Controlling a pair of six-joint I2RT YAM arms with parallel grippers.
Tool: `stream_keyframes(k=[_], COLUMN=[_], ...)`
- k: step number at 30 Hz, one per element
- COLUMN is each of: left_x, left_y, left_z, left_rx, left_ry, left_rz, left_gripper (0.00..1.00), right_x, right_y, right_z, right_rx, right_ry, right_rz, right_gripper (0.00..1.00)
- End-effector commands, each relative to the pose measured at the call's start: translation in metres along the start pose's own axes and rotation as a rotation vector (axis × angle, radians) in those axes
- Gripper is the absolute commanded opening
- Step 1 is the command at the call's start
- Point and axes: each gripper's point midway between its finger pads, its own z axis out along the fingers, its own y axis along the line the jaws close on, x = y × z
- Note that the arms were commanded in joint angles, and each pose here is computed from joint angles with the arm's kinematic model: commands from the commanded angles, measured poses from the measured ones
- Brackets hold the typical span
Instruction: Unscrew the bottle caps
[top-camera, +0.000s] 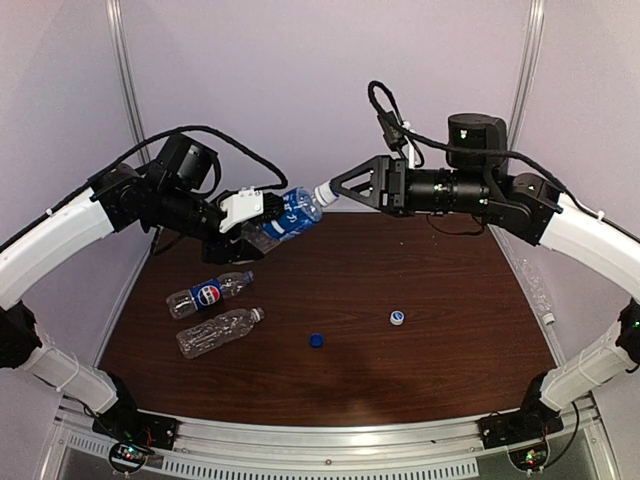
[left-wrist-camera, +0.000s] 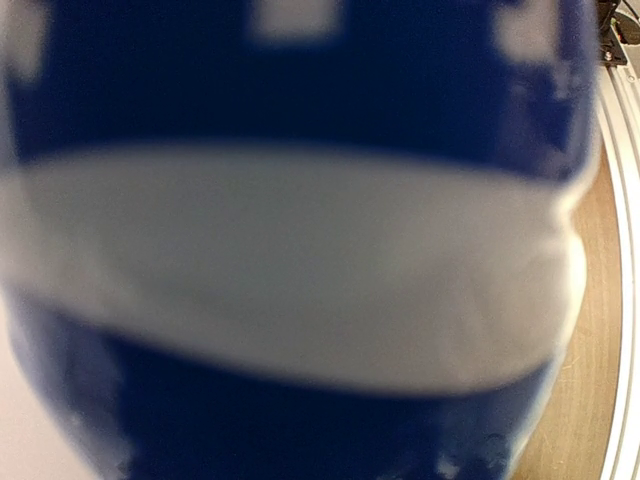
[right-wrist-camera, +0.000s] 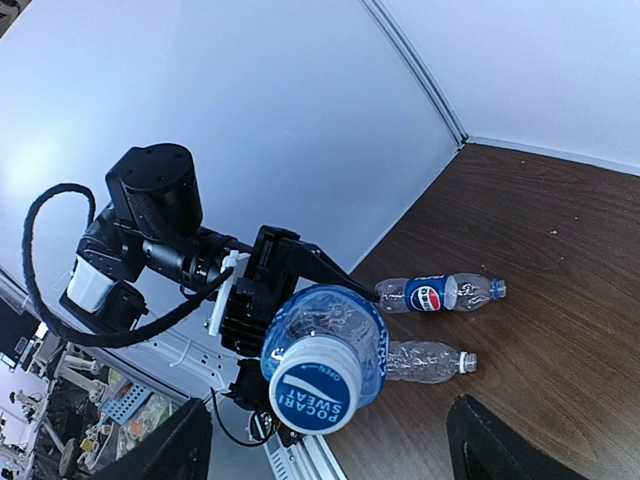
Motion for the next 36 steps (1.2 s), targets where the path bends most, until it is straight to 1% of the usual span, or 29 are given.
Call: stream_keyframes(k=[1, 2, 3, 5, 8, 14, 16, 17, 19, 23, 28, 30, 31, 32, 33, 34, 36], left_x=[-0.009, -0.009, -0.008, -0.008, -0.008, -0.008, -0.008, -0.008, -0.008, -0.008, -0.008, -0.009, -0.009, -0.009, -0.01, -0.01, -0.011], left_y=[0.007, 0.007, 0.006, 0.006, 0.005, 0.006, 0.005, 0.005, 0.006, 0.005, 0.005, 0.005, 0.004, 0.004, 0.002, -0.001, -0.008], left_z=[-0.002, -0.002, -0.002, -0.002, -0.002, -0.002, -0.002, -0.002, -0.002, -0.001, -0.001, -0.001, -0.001, -0.001, -0.001, -0.001, -0.001], left_rx=[-0.028, -0.029, -0.026, -0.026, -0.024, -0.025, -0.023, -0.022, -0.026, -0.022, -0.021, -0.017, -0.015, -0.012, -0.002, 0.014, 0.047], left_ry=[-0.032, -0.033, -0.032, -0.031, -0.031, -0.031, -0.03, -0.03, -0.032, -0.032, -0.032, -0.035, -0.036, -0.037, -0.04, -0.043, -0.054], left_rz=[-0.001, 0.0, 0.0, 0.001, 0.0, 0.001, 0.001, 0.001, 0.002, 0.002, 0.0, -0.001, 0.0, 0.0, 0.002, 0.006, 0.011], left_gripper=[0.41, 0.41, 0.41, 0.41, 0.41, 0.41, 0.41, 0.41, 0.41, 0.41, 0.41, 0.41, 0.41, 0.41, 0.41, 0.41, 0.41], right_x=[-0.002, -0.003, -0.002, -0.003, -0.007, -0.001, 0.0, 0.0, 0.0, 0.001, 0.007, 0.009, 0.013, 0.017, 0.022, 0.027, 0.04], right_y=[0.01, 0.006, 0.003, 0.004, 0.009, 0.006, 0.006, 0.005, 0.005, 0.006, 0.01, 0.014, 0.016, 0.017, 0.015, 0.015, 0.019], right_z=[0.009, 0.01, 0.011, 0.013, 0.011, 0.017, 0.018, 0.019, 0.019, 0.019, 0.021, 0.02, 0.018, 0.016, 0.014, 0.012, 0.008], right_rx=[-0.036, -0.011, 0.005, 0.001, -0.014, -0.012, -0.013, -0.009, -0.006, -0.009, -0.034, -0.057, -0.069, -0.073, -0.07, -0.07, -0.107], right_ry=[0.012, 0.013, 0.017, 0.018, -0.002, 0.028, 0.032, 0.034, 0.039, 0.047, 0.083, 0.102, 0.12, 0.14, 0.163, 0.188, 0.233], right_rz=[-0.004, -0.006, -0.008, -0.007, -0.012, -0.007, -0.007, -0.008, -0.014, -0.021, -0.05, -0.113, -0.176, -0.243, -0.309, -0.385, -0.588], right_gripper=[0.76, 0.71, 0.65, 0.56, 0.48, 0.47, 0.45, 0.43, 0.34, 0.21, 0.14, 0.1, 0.08, 0.05, 0.0, 0.0, 0.0])
